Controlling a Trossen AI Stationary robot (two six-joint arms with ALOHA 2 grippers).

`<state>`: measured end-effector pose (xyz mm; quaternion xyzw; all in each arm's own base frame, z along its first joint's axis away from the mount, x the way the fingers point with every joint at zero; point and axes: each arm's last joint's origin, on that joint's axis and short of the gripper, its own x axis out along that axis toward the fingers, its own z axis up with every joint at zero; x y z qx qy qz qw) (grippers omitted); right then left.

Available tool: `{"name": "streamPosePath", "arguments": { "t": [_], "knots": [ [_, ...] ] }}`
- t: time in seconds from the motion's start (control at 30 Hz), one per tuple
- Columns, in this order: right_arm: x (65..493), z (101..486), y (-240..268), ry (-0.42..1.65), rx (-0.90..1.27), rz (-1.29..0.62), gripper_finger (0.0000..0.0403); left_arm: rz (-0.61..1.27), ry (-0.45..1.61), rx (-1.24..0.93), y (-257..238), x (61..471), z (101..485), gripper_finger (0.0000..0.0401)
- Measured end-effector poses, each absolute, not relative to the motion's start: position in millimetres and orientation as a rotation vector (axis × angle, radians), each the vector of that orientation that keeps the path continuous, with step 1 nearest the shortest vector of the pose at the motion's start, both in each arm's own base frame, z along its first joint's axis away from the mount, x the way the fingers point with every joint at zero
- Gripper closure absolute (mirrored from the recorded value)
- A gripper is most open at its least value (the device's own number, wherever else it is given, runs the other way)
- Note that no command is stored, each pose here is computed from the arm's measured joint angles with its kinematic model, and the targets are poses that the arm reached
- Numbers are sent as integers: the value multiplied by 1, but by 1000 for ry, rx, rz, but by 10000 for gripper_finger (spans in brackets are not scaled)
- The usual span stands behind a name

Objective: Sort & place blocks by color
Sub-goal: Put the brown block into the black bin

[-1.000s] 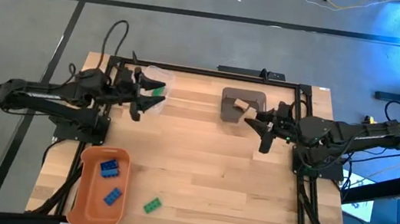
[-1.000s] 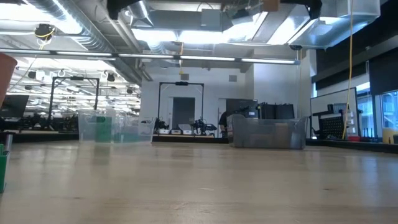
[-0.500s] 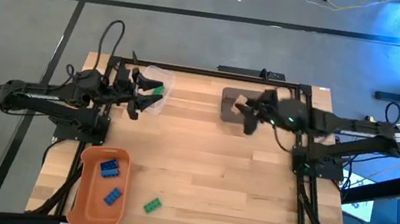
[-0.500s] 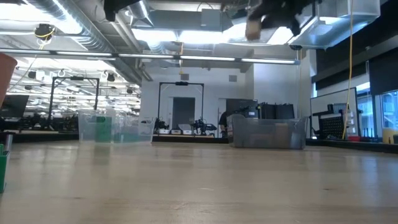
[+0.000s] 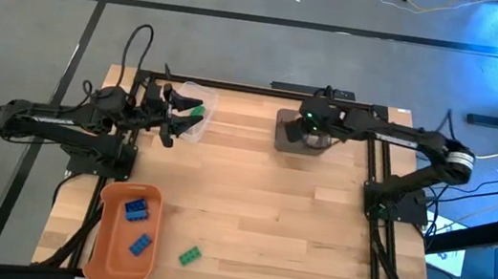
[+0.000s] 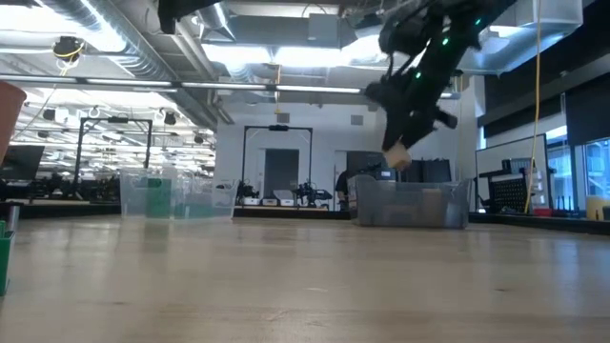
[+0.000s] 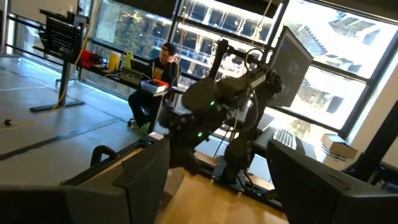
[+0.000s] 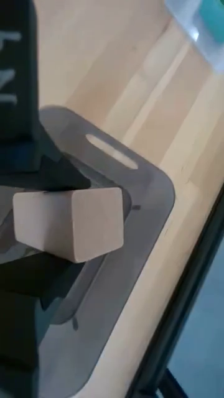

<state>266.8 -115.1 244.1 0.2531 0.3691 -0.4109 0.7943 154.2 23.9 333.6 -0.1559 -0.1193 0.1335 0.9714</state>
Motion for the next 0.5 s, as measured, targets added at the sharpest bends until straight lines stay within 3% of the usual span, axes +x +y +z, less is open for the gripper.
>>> {"name": "streamPosePath", "arguments": {
  "t": [0.2, 0.5],
  "knots": [
    [285, 217, -125, 794, 605, -917, 272, 284, -243, -316, 24, 154, 334, 142],
    [293, 196, -127, 855, 672, -921, 199, 284, -243, -316, 24, 154, 334, 142]
  ]
}}
